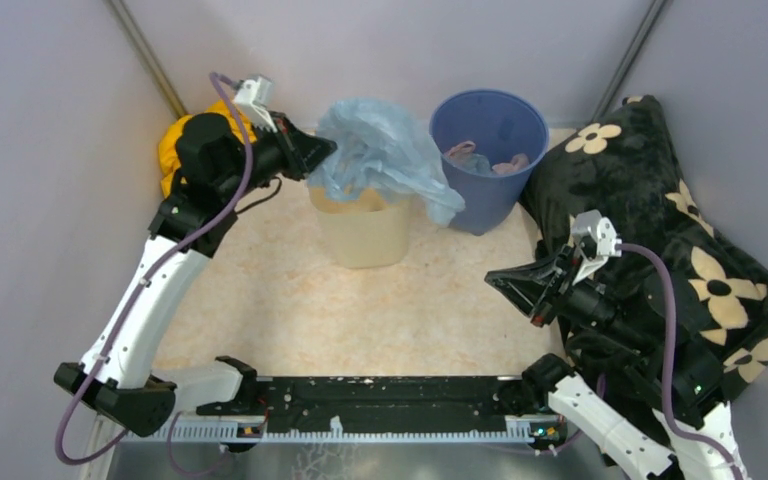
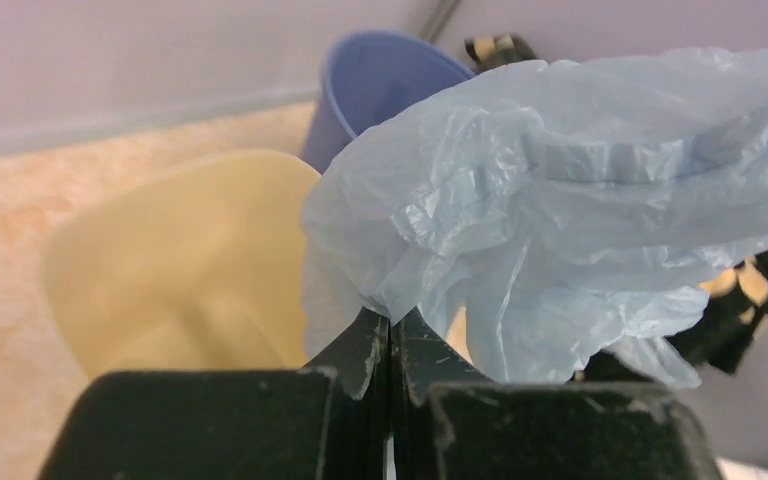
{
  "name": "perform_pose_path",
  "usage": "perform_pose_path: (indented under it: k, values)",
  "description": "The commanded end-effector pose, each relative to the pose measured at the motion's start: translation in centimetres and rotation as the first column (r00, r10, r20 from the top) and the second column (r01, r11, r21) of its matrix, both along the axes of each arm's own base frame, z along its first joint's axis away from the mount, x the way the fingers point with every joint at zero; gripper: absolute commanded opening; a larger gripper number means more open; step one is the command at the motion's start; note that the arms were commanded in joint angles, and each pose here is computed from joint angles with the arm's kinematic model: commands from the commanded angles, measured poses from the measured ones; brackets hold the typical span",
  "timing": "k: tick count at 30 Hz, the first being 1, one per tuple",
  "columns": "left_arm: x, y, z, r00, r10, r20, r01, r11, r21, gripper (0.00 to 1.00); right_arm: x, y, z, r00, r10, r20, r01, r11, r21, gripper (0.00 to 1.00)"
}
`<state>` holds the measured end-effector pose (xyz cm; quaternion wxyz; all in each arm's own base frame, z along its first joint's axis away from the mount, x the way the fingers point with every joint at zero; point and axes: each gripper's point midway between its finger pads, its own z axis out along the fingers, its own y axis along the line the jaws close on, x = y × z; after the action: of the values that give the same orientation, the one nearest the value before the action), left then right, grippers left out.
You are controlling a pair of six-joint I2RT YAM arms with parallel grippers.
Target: Put the trash bags into the trash bin
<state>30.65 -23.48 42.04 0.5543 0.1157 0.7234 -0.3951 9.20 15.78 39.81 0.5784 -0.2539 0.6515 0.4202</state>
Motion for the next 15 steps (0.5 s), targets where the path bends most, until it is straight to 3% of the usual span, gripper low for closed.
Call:
perform_pose_path:
  k: [1, 3, 5, 11, 15]
  values:
    - [0.5, 2.1, 3.9, 0.996, 0.037, 0.086, -0.037, 0.999, -0.005, 0.0, 0.4, -1.4, -2.1, 0.994, -0.089, -0.068, 0.087, 0.996, -0.037, 0.02]
    - [-0.7, 0.9, 5.2, 0.993, -0.059, 0.107, 0.06, 0.998, -0.008, 0.0, 1.6, -1.8, -2.5, 0.986, -0.145, -0.078, 0.14, 0.988, -0.067, 0.24]
    - [-1.9, -0.3, 5.7, 0.981, -0.162, 0.109, 0.165, 0.986, -0.012, 0.0, 2.2, -1.4, -1.6, 0.988, -0.141, -0.058, 0.136, 0.987, -0.084, 0.38]
    - [-6.3, -2.6, 7.1, 0.889, -0.435, 0.142, 0.447, 0.892, -0.065, 0.0, 6.9, -0.3, 1.1, 0.977, -0.204, 0.056, 0.21, 0.967, -0.144, 0.41]
    - [-8.0, -3.1, 8.1, 0.838, -0.519, 0.167, 0.537, 0.839, -0.086, 0.0, 10.2, 1.0, 2.6, 0.966, -0.234, 0.106, 0.248, 0.958, -0.141, 0.41]
